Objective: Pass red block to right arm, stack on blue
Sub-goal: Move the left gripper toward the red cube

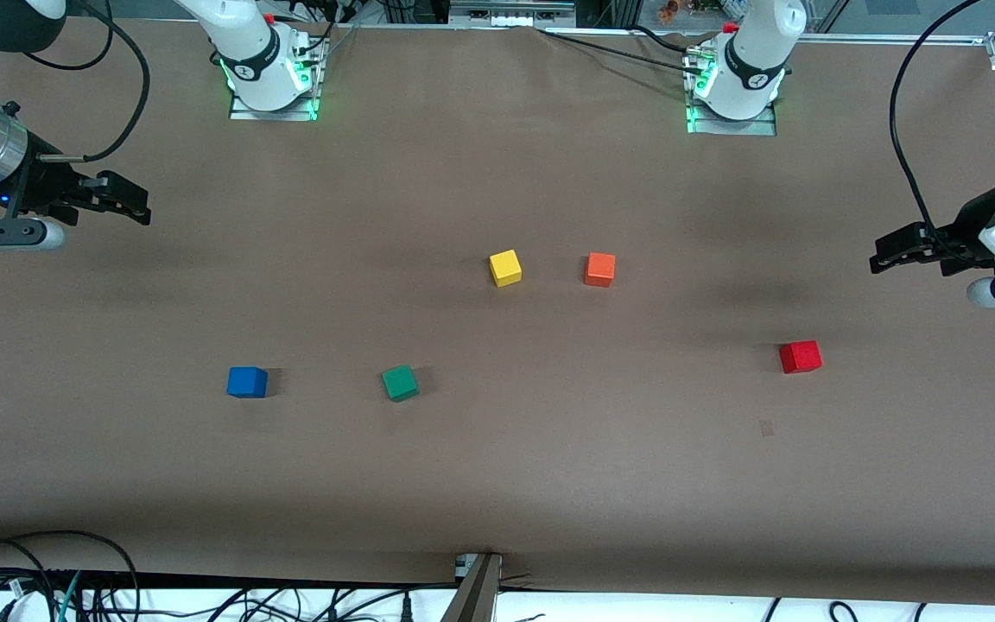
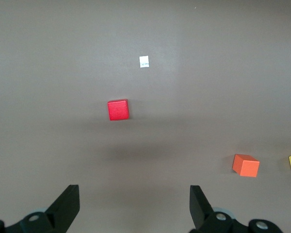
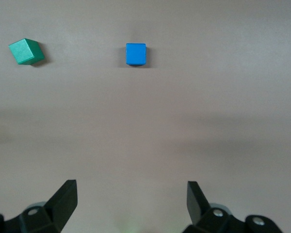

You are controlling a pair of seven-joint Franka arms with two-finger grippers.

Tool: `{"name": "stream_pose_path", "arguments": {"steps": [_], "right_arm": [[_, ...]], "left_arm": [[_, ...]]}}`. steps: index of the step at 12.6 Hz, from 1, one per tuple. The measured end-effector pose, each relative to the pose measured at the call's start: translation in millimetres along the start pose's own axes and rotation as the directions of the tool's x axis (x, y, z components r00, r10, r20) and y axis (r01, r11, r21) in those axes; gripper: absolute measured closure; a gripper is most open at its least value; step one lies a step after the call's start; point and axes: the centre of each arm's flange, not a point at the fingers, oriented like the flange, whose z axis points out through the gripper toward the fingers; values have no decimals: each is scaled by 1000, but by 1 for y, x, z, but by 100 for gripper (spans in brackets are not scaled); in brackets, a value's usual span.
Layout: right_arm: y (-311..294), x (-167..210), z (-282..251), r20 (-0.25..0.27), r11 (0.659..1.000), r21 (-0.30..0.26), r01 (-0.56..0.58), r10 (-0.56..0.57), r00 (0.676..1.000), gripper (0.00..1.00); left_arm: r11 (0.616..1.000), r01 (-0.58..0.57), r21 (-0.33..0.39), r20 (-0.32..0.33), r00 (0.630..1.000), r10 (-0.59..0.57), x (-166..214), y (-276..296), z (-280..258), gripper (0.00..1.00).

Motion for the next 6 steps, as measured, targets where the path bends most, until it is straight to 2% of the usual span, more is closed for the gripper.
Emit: {"name": "stream_pose_path", "arguments": {"steps": [6], "right_arm": [[2,-1,1,7,1000,0,-3,3,1000,0]], "left_arm": [[1000,-1,1,12,1000,1,3,0,-2,0]]}}
